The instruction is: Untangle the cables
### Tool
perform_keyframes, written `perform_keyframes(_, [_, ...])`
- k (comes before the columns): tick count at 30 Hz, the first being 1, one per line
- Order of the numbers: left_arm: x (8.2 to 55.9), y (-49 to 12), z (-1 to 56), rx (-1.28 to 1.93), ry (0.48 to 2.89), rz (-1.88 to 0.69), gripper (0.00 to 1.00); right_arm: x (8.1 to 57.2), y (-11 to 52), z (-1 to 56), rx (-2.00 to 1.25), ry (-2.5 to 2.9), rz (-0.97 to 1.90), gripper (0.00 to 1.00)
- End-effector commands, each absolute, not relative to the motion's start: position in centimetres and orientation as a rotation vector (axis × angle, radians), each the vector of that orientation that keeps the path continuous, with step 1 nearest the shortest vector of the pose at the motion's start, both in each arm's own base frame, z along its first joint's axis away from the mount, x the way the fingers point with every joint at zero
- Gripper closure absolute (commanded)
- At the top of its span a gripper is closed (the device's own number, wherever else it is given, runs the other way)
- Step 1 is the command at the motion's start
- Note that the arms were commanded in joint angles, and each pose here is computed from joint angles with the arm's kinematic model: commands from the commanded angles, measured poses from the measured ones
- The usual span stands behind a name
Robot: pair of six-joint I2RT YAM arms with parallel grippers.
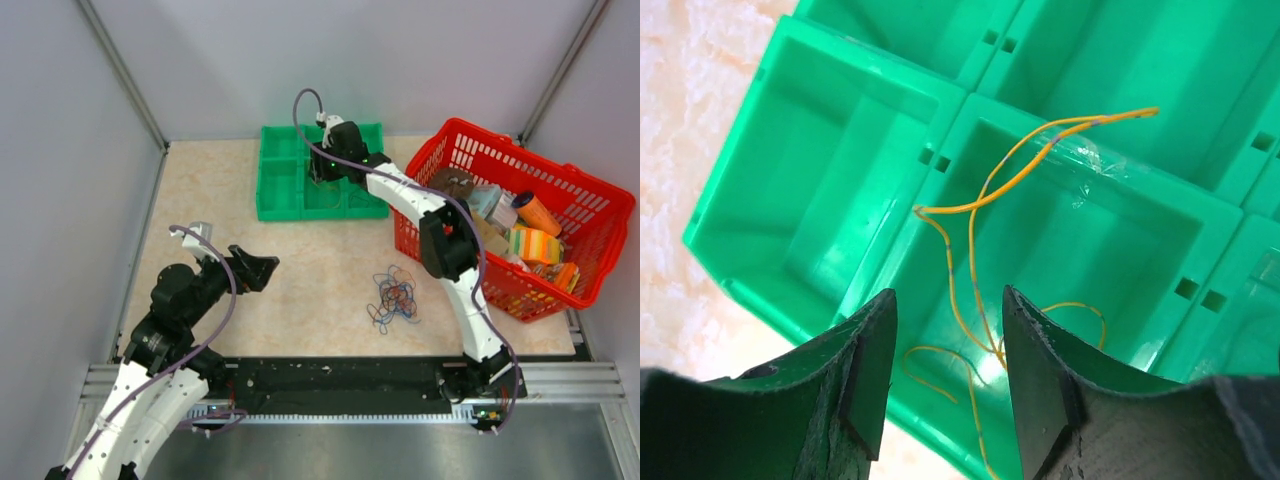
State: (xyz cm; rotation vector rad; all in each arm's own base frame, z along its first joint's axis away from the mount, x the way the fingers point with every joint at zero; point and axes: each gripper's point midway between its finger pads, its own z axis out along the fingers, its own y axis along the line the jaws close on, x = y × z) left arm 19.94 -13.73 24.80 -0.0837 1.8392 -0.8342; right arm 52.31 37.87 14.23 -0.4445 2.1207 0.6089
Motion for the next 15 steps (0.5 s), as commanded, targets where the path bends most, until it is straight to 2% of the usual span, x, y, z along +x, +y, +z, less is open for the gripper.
perform_keyframes(1, [20.3, -14.0, 25.7, -0.06, 1.8, -0.843, 0.02, 53.6, 38.2, 13.8, -0.457, 2.095, 0.613, 0.55])
perform_keyframes(4, [20.3, -14.0, 25.6, -0.063, 1.803, -0.84, 0.02, 53.9, 38.1, 13.1, -0.457, 2.103, 0.612, 0.6])
perform_keyframes(6, [20.4, -14.0, 25.6, -0.064, 1.803, -0.839, 0.02, 53.9, 38.2, 13.0, -0.461, 2.106, 0.618, 0.7])
perform_keyframes(8, [20.4, -14.0, 25.6, -0.062, 1.803, -0.841, 0.02, 53.5, 38.3, 13.2, -0.461, 2.108, 0.629, 0.87])
perform_keyframes(10, [20.4, -14.0, 25.5, -0.064, 1.806, -0.839, 0.02, 52.9, 38.0, 13.3, -0.448, 2.121, 0.639, 0.97])
perform_keyframes(11, [20.4, -14.0, 25.5, -0.064, 1.806, -0.841, 0.02, 52.5, 37.9, 13.3, -0.441, 2.132, 0.645, 0.99])
perform_keyframes(15, [20.4, -14.2, 25.4, -0.063, 1.805, -0.851, 0.03, 50.3, 37.6, 12.8, -0.428, 2.164, 0.713, 1.0])
